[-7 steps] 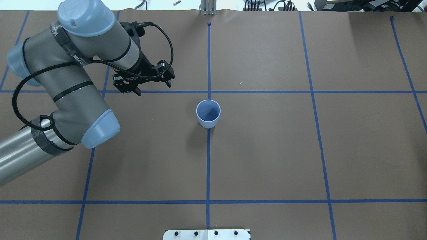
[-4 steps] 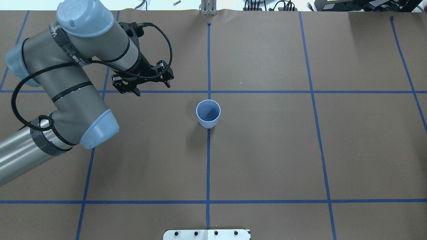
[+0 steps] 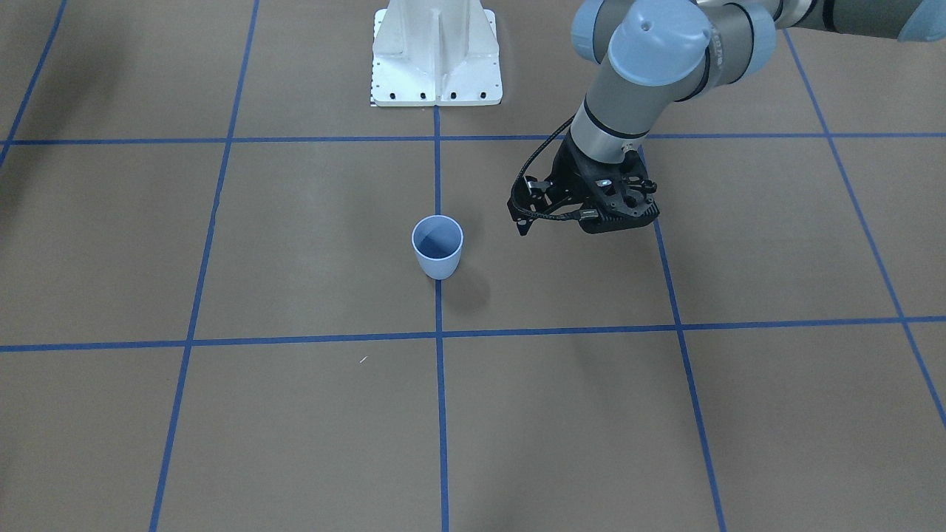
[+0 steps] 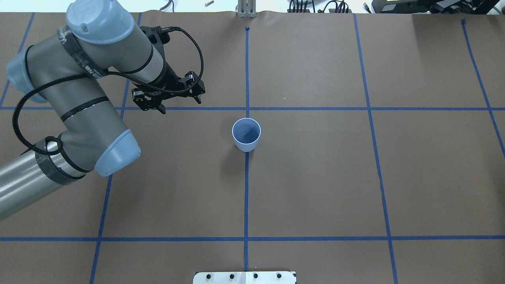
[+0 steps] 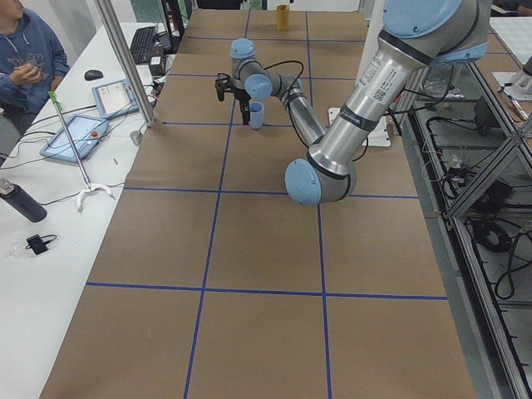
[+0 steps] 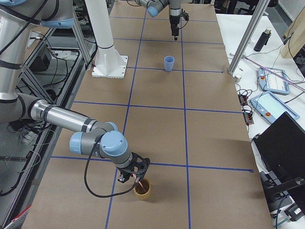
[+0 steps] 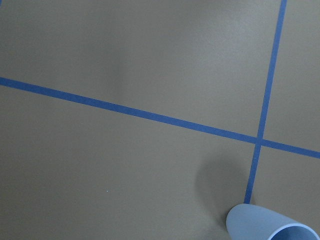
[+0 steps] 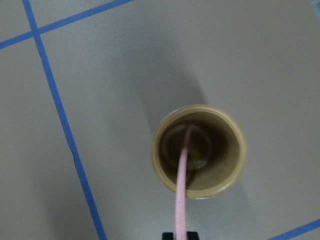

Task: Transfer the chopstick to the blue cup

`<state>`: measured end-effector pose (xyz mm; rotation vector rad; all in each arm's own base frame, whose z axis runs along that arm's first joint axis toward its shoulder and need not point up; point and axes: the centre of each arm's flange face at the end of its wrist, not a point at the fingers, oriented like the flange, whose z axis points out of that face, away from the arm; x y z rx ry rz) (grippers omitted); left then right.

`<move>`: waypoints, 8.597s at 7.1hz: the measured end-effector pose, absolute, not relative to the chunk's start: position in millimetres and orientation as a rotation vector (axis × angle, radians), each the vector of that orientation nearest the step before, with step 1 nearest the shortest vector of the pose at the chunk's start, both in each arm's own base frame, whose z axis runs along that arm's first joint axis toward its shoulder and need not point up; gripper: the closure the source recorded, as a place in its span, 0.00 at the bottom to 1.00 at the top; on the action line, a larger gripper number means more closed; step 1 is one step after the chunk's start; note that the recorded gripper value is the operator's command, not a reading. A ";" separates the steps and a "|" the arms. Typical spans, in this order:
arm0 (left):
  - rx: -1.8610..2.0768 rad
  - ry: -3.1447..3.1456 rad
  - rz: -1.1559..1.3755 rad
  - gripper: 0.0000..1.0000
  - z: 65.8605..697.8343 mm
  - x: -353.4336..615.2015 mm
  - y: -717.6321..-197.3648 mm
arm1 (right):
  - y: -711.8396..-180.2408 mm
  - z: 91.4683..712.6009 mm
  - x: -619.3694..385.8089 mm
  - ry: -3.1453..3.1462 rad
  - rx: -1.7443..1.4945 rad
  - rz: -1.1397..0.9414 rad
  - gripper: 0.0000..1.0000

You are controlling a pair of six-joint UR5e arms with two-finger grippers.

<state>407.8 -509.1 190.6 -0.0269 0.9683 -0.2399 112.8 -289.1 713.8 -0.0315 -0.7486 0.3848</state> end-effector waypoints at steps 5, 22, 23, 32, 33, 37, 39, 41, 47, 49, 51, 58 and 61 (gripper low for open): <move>-0.030 0.966 -0.249 0.02 191.2 409.2 -508.6 | -288.6 692.7 140.9 -0.731 0.068 0.377 1.00; 0.154 0.866 -0.064 0.02 313.2 224.0 -570.1 | -455.9 101.2 -246.9 -1.062 -0.243 0.509 1.00; 0.163 0.849 -0.038 0.02 331.1 204.4 -578.1 | -459.4 62.7 -293.4 -1.074 -0.296 0.522 1.00; 0.147 0.849 -0.016 0.02 352.2 189.1 -586.3 | -447.2 51.8 -415.1 -1.027 -0.346 0.538 0.01; 0.144 0.848 -0.016 0.02 354.7 189.8 -587.3 | -448.5 52.4 -419.7 -1.037 -0.342 0.534 0.00; 0.139 0.846 -0.018 0.02 357.5 190.4 -588.5 | -482.3 94.6 -329.5 -1.067 -0.336 0.612 0.00; 0.140 0.848 -0.019 0.02 357.4 189.3 -588.9 | -500.1 173.4 -252.0 -1.030 -0.258 0.616 0.00; 0.141 0.849 -0.018 0.02 356.4 188.7 -588.5 | -507.9 278.9 -196.7 -0.928 -0.170 0.509 0.00; 0.175 0.807 0.059 0.02 395.9 149.6 -589.5 | -515.9 531.3 19.3 -0.759 0.128 0.002 0.00; 0.200 0.809 0.152 0.02 420.3 117.9 -587.6 | -516.5 535.5 22.3 -0.772 0.132 -0.015 0.00; 0.223 0.786 0.258 0.02 466.7 74.4 -588.8 | -519.4 540.0 17.2 -0.796 0.116 -0.025 0.00; 0.202 0.856 0.279 0.02 508.4 39.8 -555.9 | -531.2 556.0 11.0 -0.834 0.068 -0.009 0.00; 0.198 0.859 0.276 0.02 508.9 41.2 -557.8 | -516.0 565.5 21.2 -0.941 0.035 0.020 0.00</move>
